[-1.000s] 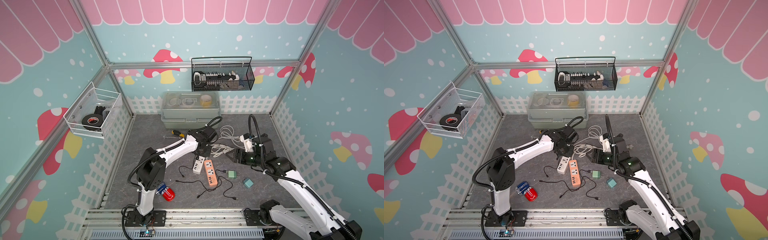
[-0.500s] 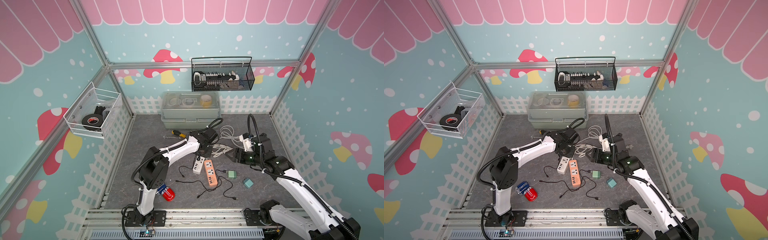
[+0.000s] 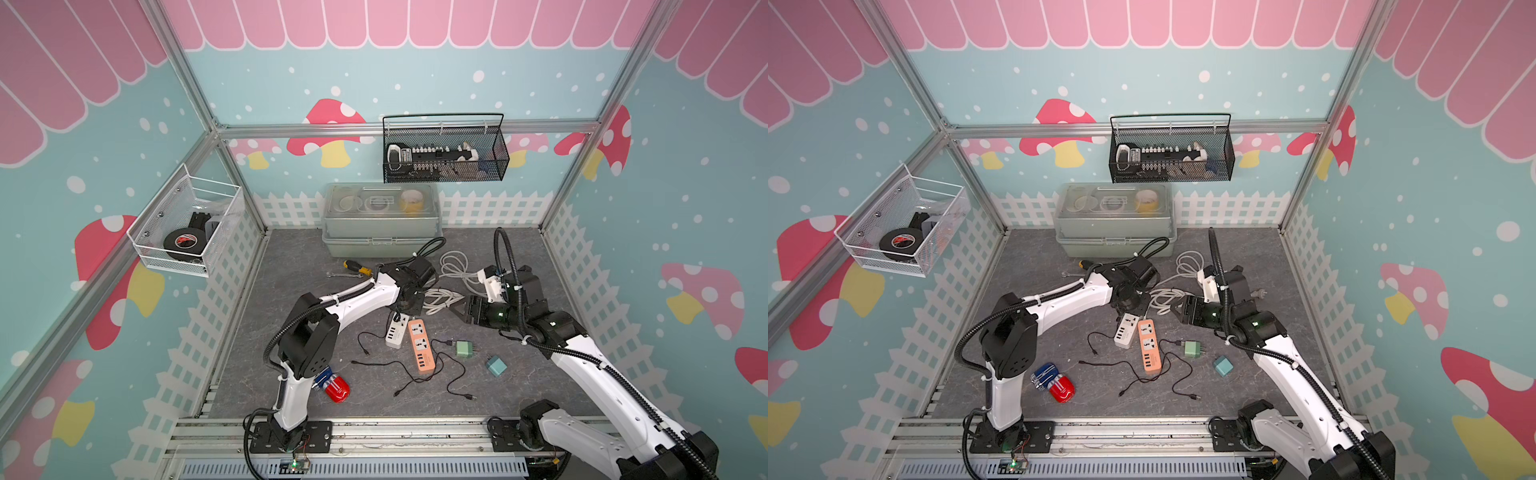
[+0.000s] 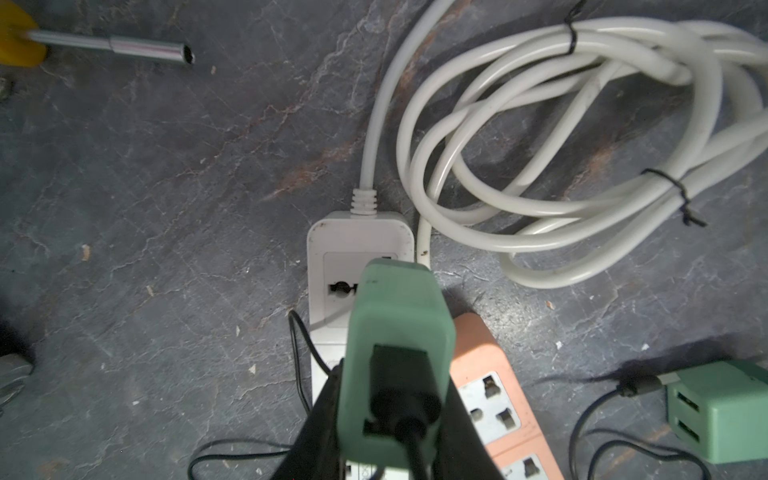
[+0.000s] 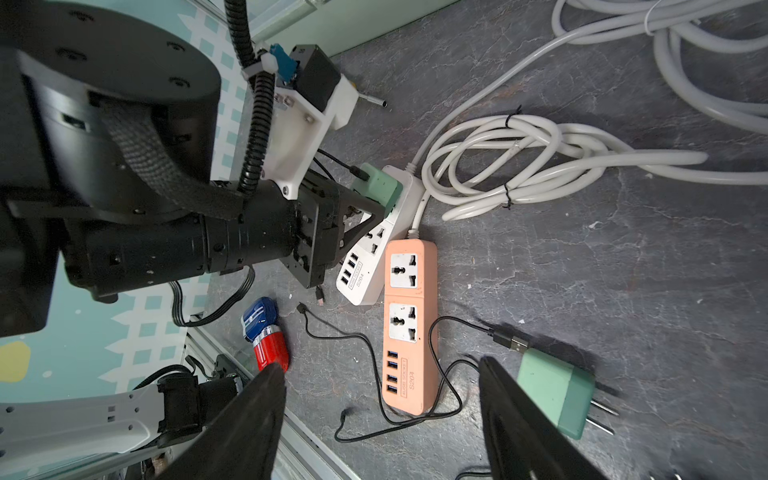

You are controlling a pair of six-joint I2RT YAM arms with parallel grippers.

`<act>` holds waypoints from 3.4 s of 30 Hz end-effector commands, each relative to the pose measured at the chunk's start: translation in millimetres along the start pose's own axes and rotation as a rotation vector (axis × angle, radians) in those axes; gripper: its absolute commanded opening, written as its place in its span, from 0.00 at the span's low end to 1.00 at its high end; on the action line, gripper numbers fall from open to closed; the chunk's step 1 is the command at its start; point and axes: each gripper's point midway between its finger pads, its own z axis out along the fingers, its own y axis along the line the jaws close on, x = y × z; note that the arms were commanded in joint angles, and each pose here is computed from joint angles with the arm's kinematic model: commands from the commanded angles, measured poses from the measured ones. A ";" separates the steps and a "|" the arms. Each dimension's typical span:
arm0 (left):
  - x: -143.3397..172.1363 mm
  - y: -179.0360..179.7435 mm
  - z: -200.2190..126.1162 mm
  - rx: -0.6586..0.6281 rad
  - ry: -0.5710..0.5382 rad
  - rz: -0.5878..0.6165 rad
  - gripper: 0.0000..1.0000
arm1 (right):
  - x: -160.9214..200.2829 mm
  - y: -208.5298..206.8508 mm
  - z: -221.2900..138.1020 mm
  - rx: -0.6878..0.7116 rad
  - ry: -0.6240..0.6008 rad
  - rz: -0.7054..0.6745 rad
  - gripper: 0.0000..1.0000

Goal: Charge the electric shaver
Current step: Insert the plug into the socket.

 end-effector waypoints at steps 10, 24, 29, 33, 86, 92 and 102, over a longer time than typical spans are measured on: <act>3.7 11.1 -0.1 -0.044 0.023 0.003 0.00 | -5.3 6.2 -1.6 -0.018 -0.017 -0.012 0.72; 8.9 4.5 3.8 -0.028 0.059 0.008 0.00 | -3.1 5.0 0.2 -0.017 -0.007 -0.008 0.72; 11.6 3.4 -1.5 -0.013 0.074 -0.001 0.00 | -1.7 1.9 -0.7 -0.007 -0.013 -0.009 0.72; 14.7 2.4 0.5 -0.004 0.088 -0.011 0.00 | -1.9 1.9 0.0 -0.009 -0.014 -0.009 0.72; 66.6 25.9 77.4 -0.098 0.381 -0.032 0.00 | 7.5 -10.1 4.6 0.018 -0.008 0.021 0.71; 68.2 26.8 81.1 -0.098 0.403 -0.024 0.00 | 6.7 -9.4 5.7 0.014 -0.007 0.022 0.72; 35.7 29.5 63.7 -0.093 0.386 -0.005 0.00 | 9.6 -10.3 4.4 0.011 -0.008 0.034 0.72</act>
